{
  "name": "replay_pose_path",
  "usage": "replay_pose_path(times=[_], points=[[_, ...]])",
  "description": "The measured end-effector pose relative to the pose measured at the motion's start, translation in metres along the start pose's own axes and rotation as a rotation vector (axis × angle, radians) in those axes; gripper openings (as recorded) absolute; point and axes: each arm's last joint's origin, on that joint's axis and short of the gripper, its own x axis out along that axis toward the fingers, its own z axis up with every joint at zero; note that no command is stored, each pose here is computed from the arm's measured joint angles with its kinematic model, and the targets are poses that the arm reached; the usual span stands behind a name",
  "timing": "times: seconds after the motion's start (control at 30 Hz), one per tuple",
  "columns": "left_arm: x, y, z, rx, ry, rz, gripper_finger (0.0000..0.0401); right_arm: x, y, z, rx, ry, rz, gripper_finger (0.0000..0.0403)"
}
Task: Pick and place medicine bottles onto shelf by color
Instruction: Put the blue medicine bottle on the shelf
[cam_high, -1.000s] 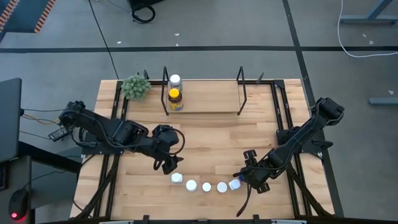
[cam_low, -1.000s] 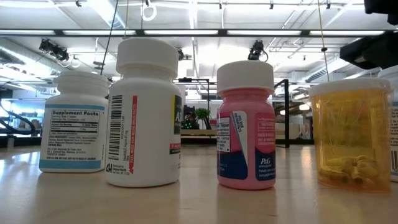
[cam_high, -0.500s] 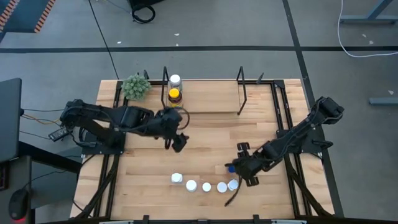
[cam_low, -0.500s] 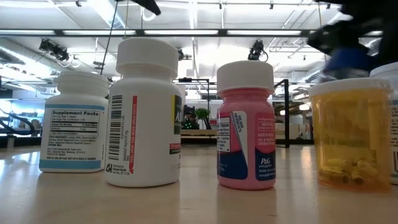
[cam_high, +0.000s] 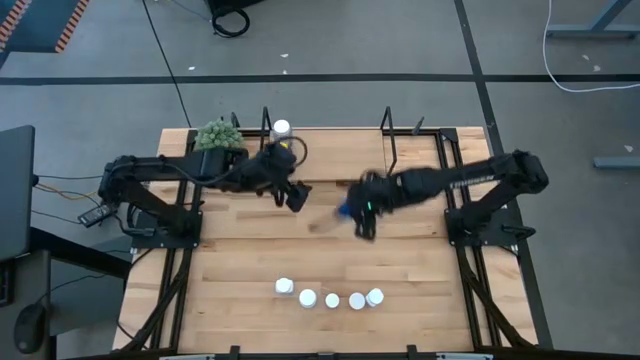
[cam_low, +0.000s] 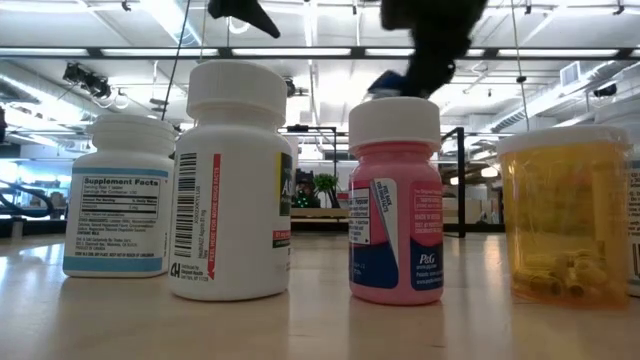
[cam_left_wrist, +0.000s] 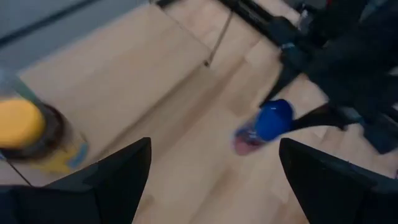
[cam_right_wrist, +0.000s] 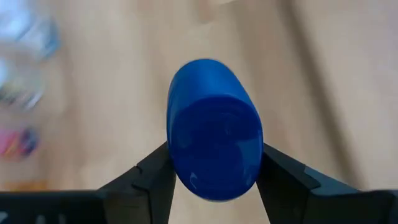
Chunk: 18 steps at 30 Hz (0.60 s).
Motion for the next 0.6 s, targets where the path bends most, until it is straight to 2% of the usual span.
replay_pose_path(times=[0.17,0.27,0.4,0.47,0.6], points=[[-0.01,0.017,0.032,0.067,-0.083,0.027,0.0357,-0.01,-0.059,0.029,0.206,-0.069,-0.099,0.0197],[-0.017,0.03,0.053,0.09,-0.152,0.052,0.0357,-0.019,-0.092,0.04,0.285,-0.114,-0.15,0.0197],[-0.014,0.049,0.072,0.132,-0.229,0.093,0.0357,-0.031,-0.129,0.049,0.375,-0.157,-0.183,0.0197],[-0.012,0.059,0.08,0.146,-0.252,0.1,0.0357,-0.032,-0.143,0.052,0.403,-0.154,-0.193,0.0197],[-0.01,0.075,0.091,0.14,-0.274,0.091,0.0357,-0.018,-0.164,0.063,0.421,-0.052,-0.192,0.0198]])
